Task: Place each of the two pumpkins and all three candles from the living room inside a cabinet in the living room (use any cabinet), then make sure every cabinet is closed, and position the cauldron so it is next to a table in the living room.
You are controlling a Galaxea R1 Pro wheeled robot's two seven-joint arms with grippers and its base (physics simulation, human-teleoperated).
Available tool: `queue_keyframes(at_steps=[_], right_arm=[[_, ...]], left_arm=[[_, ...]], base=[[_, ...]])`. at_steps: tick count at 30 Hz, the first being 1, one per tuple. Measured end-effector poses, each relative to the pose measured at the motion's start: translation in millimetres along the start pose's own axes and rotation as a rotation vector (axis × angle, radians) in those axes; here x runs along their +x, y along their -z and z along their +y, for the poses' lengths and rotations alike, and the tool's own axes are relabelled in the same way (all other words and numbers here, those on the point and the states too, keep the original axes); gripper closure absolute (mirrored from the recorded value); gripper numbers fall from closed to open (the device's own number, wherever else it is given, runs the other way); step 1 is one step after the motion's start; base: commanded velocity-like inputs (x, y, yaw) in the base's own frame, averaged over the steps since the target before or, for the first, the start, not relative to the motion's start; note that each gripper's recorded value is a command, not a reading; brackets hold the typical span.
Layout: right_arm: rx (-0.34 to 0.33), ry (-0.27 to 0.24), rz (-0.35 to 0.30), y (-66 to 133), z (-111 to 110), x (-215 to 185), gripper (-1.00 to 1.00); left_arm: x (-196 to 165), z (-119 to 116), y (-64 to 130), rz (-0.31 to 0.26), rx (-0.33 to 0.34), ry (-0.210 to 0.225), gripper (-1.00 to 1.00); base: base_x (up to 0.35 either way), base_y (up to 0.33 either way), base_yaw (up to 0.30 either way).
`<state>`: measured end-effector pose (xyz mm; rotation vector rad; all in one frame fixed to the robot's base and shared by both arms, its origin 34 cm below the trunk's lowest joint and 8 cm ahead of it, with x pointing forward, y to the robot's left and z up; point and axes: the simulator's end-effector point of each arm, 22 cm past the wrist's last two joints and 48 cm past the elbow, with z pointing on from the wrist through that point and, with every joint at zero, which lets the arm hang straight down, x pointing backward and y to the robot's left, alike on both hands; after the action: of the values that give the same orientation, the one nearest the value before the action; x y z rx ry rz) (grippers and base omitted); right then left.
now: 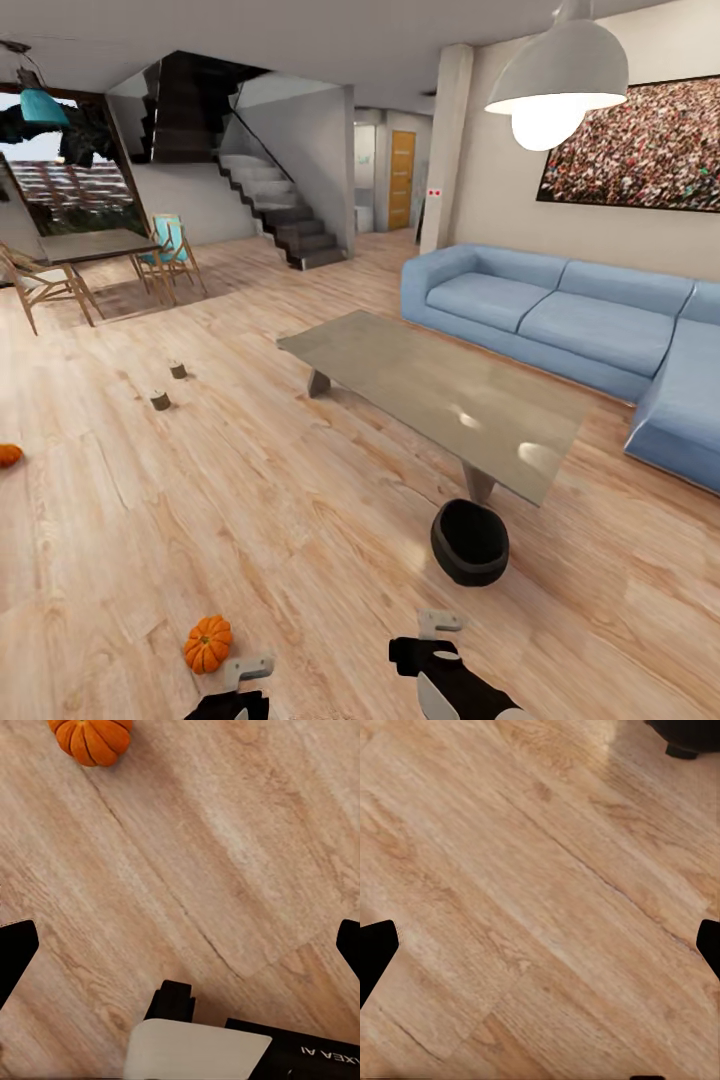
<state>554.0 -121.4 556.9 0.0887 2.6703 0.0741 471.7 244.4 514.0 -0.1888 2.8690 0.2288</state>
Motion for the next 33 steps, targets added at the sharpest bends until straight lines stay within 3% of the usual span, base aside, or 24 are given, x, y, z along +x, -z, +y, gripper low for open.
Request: queue_keyframes(at_steps=[12, 24, 33], right_arm=[[0.02, 0.034, -0.012, -3.7, -9, 10, -1.0], [0.02, 0.036, 0.001, -6.7, -10, 17, -1.0], [0.021, 0.037, 0.005, -7.6, -10, 19, -1.0]], left_arm=[[4, 1, -2.6, 0.011, -0.002, 0.002, -1.0], [10, 1, -5.7, 0.024, -0.004, -0.001, -1.0], [12, 1, -6.6, 0.029, -0.004, -0.001, -1.0]], base=[[0.062, 0.022, 0.243], [0.166, 0.233, 0.198], [0.083, 0.176, 0.033]])
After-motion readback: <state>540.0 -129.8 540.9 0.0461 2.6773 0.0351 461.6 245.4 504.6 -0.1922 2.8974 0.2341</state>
